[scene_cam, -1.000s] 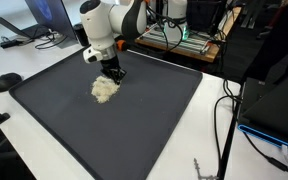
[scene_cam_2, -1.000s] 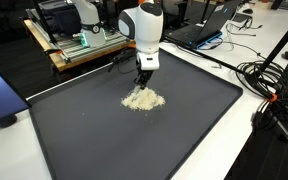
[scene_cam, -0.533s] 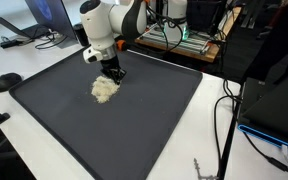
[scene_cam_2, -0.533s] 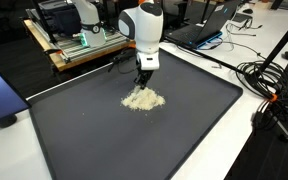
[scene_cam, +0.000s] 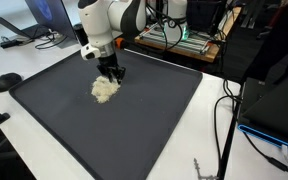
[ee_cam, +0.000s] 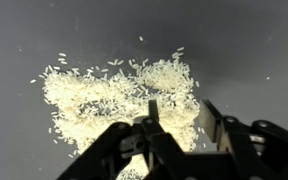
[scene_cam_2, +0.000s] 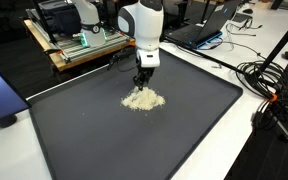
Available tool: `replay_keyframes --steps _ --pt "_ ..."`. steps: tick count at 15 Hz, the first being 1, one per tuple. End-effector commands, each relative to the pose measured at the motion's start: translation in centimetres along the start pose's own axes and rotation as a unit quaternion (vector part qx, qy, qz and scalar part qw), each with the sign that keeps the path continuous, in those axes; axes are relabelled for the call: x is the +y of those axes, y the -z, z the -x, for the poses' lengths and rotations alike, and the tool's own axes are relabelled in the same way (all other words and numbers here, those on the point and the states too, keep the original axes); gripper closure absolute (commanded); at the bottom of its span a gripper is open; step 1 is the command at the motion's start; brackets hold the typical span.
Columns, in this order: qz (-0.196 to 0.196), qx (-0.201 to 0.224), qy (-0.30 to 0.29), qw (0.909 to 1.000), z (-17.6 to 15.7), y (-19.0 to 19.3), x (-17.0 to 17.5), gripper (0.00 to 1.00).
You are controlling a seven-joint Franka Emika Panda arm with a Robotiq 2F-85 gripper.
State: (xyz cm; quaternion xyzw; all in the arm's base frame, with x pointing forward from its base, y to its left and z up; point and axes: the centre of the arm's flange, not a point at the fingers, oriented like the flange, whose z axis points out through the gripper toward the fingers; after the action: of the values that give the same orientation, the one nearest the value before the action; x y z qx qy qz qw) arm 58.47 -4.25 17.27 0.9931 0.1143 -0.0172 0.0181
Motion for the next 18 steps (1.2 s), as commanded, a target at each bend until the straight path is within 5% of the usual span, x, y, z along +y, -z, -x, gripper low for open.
replay_keyframes --steps 1,5,18 --pt "0.011 -0.004 0.009 0.9999 1.1 2.7 -0.4 0.20" --pt "0.049 0.000 0.031 0.9983 1.8 4.6 -1.7 0.00" --pt "0.165 -0.064 0.185 0.9668 0.8 6.0 -10.8 0.00"
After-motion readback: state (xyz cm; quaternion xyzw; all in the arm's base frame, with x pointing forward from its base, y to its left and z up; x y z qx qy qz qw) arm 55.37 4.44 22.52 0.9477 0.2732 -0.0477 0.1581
